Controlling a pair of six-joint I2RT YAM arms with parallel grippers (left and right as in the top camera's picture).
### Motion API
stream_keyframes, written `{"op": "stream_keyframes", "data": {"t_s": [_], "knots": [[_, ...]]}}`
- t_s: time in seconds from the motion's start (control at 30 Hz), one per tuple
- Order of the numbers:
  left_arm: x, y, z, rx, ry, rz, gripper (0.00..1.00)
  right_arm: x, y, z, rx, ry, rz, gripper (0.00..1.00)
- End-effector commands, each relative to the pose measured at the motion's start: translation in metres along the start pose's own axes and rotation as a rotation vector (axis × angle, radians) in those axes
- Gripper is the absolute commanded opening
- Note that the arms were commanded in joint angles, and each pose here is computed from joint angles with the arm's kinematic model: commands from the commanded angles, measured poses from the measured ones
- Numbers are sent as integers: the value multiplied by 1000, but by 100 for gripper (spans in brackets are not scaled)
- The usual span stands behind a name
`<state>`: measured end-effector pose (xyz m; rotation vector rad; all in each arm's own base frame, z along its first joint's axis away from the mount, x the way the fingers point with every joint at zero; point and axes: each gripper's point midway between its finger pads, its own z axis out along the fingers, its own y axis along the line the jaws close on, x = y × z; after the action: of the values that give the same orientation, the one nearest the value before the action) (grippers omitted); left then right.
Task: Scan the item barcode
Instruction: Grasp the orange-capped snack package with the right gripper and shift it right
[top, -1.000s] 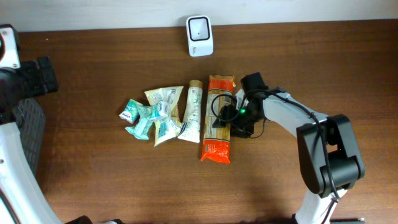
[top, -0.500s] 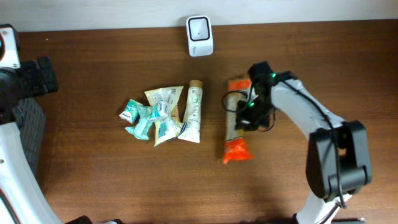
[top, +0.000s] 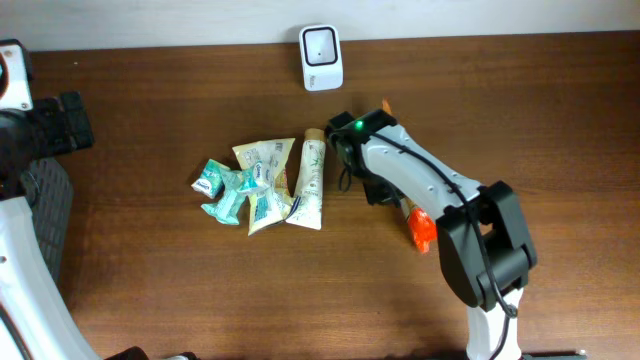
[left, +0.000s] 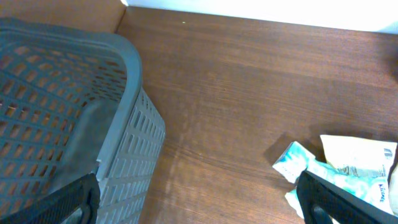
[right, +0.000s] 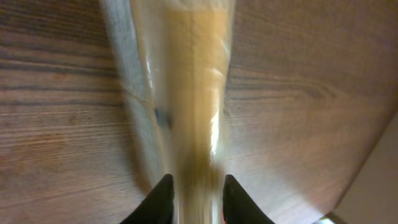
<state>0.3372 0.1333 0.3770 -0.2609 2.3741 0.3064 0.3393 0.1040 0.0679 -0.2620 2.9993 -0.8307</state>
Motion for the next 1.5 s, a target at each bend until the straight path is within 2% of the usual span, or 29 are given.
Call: {"op": "stream_keyframes", "data": {"t_s": [0.0,0.07,0.1,0.13,0.2,0.27,0.37,0.43,0.53,0.73,0.9,1.03,1.13,1.2,1.3,1.33,1.43,1.47], "knots": [[-1,1,0,6,-2,8,99,-5,23,-19,-40,-62,-10,42],[-1,1,0,6,-2,8,99,0,47,-26,-118,-61,-41,59],[-1,1,0,6,-2,8,99,2,51,-27,-136,-53,-45,64],[-1,1,0,6,-2,7,99,3,50,-26,-136,-45,-46,74],[-1,1,0,6,-2,8,99,1,39,-21,-164,-18,-6,81],[-1,1,0,6,-2,8,99,-5,14,-15,-289,36,113,81],[-1,1,0,6,-2,8,99,-18,-25,-10,-560,46,177,81],[-1,1,0,6,-2,8,99,-21,-40,-5,-838,9,76,87],[-1,1,0,6,-2,8,99,-10,-55,16,-1082,-38,28,90],[-1,1,0,6,-2,8,99,16,-39,72,-1154,10,39,89],[-1,1,0,6,-2,8,99,28,-21,84,-1193,-6,-10,87],[-1,1,0,6,-2,8,99,35,-1,89,-1261,-32,8,80],[-1,1,0,6,-2,8,99,36,5,84,-1309,-44,24,59],[-1,1,0,6,-2,8,99,32,9,85,-1305,-44,41,54],[-1,1,0,6,-2,8,99,22,24,91,-1283,-50,95,52],[-1,1,0,6,-2,8,99,18,29,94,-1270,-52,128,48],[-1,1,0,6,-2,8,99,10,37,97,-1260,-58,179,23],[-1,1,0,6,-2,8,99,8,36,98,-1260,-52,208,11]]}}
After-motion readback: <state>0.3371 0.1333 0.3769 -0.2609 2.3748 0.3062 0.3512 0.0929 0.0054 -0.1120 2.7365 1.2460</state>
